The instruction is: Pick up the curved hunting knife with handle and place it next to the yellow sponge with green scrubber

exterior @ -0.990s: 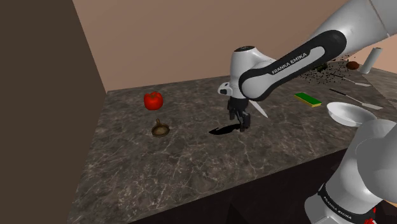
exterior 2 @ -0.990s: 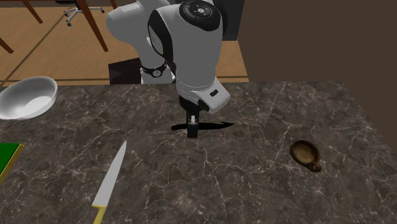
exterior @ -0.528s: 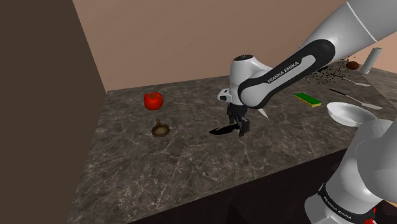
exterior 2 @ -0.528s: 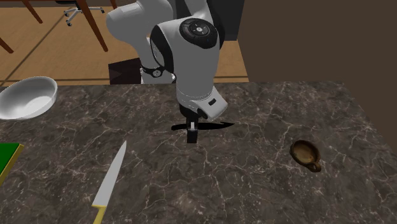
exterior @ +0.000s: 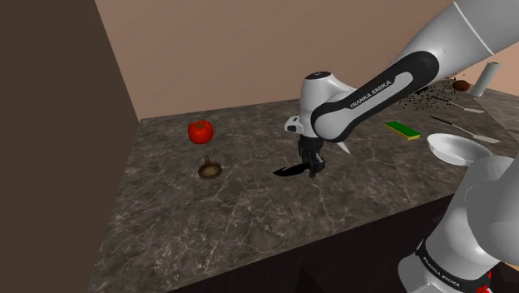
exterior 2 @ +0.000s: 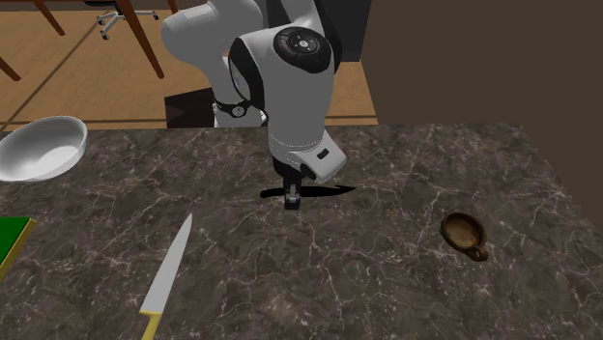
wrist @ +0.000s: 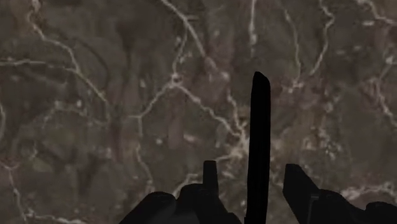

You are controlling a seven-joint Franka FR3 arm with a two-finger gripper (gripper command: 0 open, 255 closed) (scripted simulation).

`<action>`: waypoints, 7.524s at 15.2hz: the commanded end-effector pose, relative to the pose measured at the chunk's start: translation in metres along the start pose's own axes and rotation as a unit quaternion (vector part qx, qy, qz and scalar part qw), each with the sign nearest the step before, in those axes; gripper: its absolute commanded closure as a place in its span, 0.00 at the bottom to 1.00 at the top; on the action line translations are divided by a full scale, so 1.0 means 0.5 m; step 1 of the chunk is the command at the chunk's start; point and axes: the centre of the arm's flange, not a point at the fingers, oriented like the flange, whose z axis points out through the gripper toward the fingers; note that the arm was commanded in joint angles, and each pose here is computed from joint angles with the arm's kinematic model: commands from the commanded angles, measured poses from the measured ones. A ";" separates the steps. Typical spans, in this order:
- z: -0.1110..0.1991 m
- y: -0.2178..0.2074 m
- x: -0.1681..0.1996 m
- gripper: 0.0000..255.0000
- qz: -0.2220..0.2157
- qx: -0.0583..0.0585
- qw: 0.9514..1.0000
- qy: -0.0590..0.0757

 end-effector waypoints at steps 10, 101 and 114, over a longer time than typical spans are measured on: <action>-0.029 0.002 -0.004 1.00 0.001 -0.002 1.000 0.001; 0.038 0.095 -1.486 1.00 0.001 -0.002 1.000 0.001; 0.096 0.095 -1.481 1.00 0.001 -0.002 1.000 0.001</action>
